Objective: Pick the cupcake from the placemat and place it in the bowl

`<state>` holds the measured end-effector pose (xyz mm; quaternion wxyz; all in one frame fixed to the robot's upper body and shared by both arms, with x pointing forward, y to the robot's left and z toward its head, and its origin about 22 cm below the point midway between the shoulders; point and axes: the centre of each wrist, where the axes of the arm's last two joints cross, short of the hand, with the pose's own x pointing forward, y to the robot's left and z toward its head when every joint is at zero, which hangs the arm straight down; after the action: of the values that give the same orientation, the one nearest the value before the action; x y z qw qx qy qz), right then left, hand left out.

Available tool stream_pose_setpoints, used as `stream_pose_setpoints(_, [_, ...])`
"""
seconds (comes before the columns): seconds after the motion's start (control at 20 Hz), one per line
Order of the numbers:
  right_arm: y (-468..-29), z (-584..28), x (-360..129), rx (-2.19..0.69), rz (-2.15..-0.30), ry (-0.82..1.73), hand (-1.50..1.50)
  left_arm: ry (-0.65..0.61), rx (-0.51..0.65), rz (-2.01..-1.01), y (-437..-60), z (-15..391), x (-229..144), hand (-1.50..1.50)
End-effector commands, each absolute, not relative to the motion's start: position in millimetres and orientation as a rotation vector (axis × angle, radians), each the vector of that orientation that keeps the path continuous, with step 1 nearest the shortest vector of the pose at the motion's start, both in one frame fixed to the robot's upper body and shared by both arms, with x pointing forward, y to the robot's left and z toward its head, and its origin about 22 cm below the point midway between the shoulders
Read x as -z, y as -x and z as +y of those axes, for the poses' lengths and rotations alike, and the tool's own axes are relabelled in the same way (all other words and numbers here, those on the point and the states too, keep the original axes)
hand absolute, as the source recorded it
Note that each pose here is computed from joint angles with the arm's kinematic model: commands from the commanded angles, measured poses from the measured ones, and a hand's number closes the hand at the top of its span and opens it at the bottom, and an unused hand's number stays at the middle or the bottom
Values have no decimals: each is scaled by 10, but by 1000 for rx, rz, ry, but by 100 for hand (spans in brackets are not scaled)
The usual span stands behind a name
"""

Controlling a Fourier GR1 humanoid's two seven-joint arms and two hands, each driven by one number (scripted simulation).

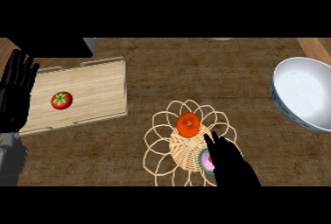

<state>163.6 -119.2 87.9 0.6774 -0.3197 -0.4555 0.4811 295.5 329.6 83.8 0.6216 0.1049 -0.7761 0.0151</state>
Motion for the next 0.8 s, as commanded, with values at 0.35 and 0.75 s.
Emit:
stream_pose_setpoints(0.35, [-1816,-953,-893,-1093,-985,708,-150,-257,-35,-1788,-2989,3304,-731,0])
stream_pose_setpoints(0.75, [-2005,-1233,-440,-1093,-963,712,-150,-238,-47,-1783,-3066,3441,-937,0])
